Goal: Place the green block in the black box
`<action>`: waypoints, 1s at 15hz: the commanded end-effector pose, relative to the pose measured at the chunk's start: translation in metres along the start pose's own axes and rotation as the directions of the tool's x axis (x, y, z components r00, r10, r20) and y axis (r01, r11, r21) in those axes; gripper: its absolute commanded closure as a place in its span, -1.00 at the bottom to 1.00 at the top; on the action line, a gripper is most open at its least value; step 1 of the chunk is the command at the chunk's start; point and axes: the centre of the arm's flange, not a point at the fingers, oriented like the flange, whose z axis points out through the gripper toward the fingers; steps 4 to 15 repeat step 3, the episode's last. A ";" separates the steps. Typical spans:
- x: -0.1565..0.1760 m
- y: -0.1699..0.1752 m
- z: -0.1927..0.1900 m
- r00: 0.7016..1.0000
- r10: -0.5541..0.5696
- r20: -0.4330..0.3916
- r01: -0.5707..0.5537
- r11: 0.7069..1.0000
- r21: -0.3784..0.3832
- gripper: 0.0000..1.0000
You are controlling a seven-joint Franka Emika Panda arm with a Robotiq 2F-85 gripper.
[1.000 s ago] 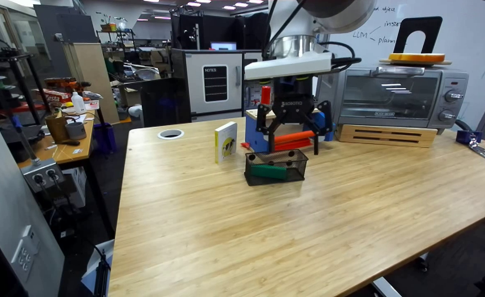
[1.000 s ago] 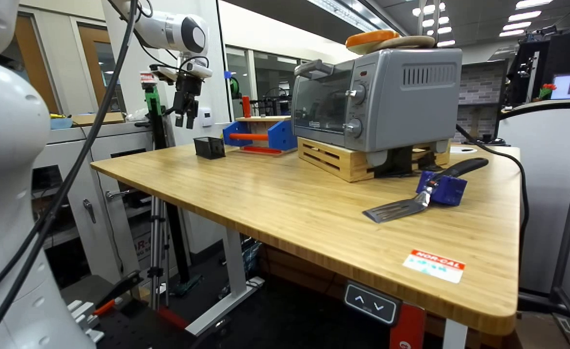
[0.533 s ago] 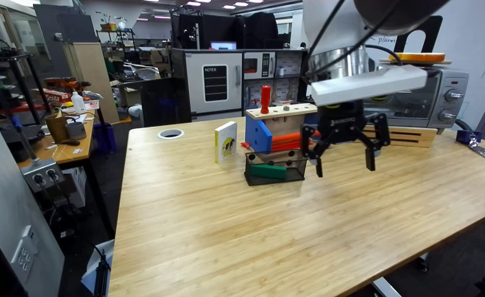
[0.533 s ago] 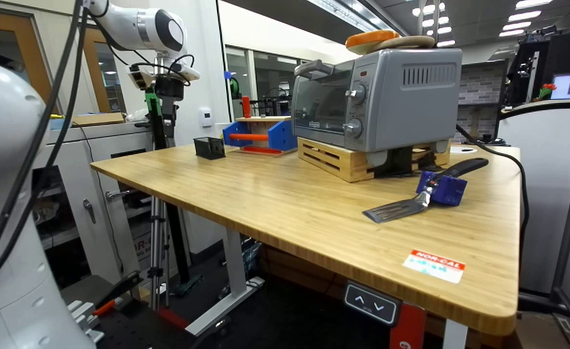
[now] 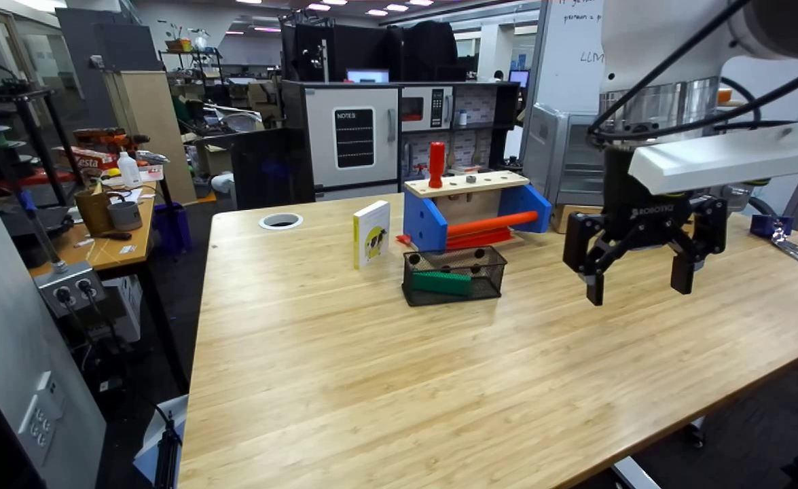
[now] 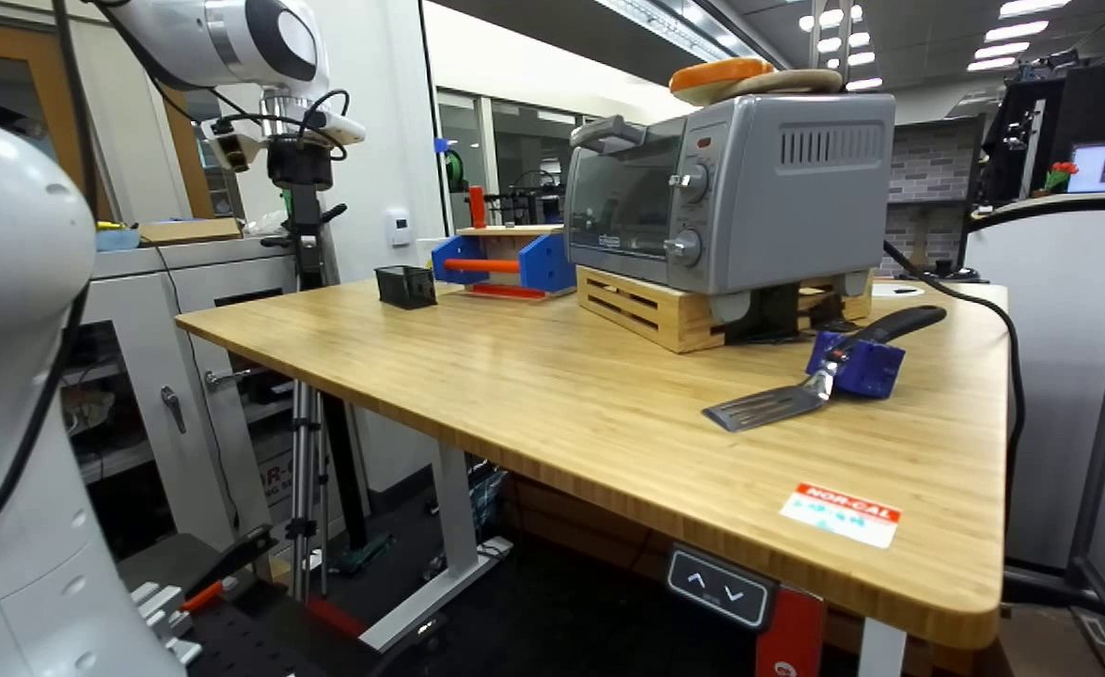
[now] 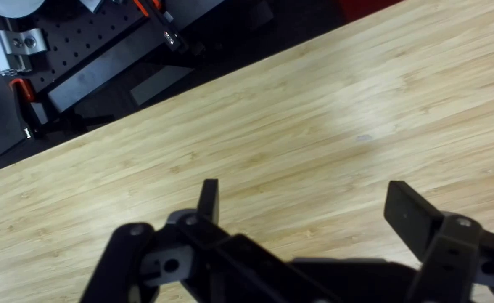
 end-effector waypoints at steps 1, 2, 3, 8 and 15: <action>0.001 0.000 0.001 1.000 0.000 0.000 0.000 1.000 0.001 -1.00; 0.001 -0.001 0.001 1.000 0.000 -0.001 0.000 1.000 0.002 -1.00; 0.001 -0.001 0.001 1.000 0.000 -0.001 0.000 1.000 0.002 -1.00; 0.001 -0.001 0.001 1.000 0.000 -0.001 0.000 1.000 0.002 -1.00; 0.001 -0.001 0.001 1.000 0.000 -0.001 0.000 1.000 0.002 -1.00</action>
